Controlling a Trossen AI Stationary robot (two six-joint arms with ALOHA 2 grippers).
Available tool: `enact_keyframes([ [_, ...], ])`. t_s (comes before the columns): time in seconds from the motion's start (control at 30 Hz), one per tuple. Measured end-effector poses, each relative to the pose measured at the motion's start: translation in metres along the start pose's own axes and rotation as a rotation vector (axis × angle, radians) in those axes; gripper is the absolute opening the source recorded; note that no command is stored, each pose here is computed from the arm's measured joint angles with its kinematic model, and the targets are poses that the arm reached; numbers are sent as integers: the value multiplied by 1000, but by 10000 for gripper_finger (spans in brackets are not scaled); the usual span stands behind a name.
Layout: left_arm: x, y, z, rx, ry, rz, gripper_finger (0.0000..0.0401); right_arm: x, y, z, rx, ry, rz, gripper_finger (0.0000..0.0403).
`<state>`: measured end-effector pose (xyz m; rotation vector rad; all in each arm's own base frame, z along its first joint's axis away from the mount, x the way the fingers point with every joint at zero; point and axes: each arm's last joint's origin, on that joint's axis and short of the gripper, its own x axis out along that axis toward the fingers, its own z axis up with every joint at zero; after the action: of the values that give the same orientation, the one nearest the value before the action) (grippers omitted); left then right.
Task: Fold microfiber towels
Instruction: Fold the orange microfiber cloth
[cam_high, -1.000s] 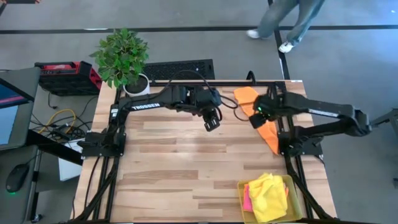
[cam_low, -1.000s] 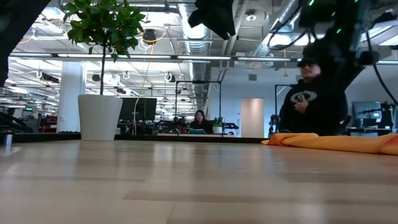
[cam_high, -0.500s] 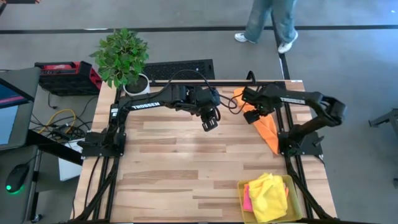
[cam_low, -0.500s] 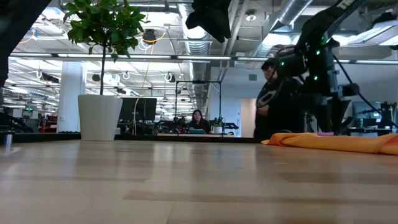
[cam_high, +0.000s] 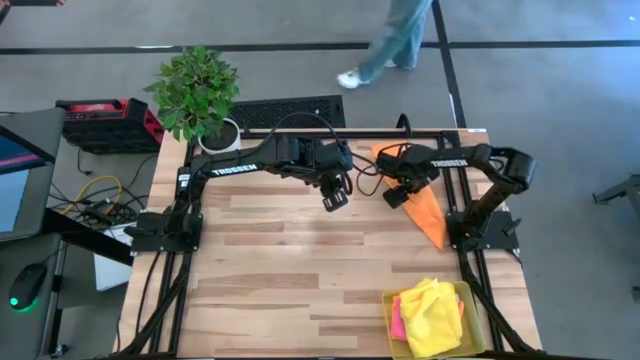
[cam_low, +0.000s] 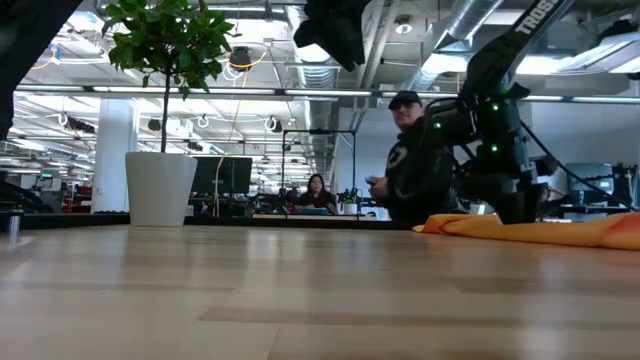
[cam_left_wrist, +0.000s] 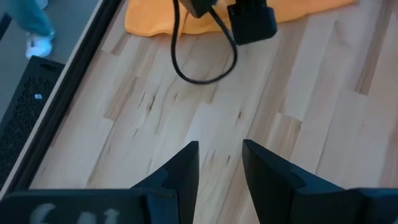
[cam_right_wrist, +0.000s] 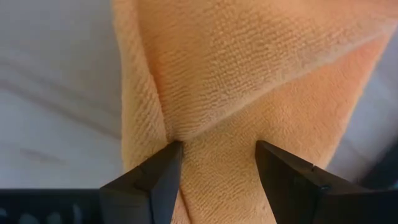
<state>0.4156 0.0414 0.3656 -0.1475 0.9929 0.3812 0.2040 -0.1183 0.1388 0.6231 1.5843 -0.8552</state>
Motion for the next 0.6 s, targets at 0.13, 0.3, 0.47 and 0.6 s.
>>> enact_keyframes([
  [0.13,0,0,-3,-12,25,6,116,-3,17,0,-42,-61,61,230],
  [0.3,-1,0,-6,-11,59,13,116,-7,39,-1,-103,-146,144,230],
  [0.47,-1,-3,-8,-18,71,12,116,-13,62,-2,-180,-241,265,230],
  [0.6,-2,-6,-10,-24,80,11,116,-18,81,-4,-238,-317,355,230],
])
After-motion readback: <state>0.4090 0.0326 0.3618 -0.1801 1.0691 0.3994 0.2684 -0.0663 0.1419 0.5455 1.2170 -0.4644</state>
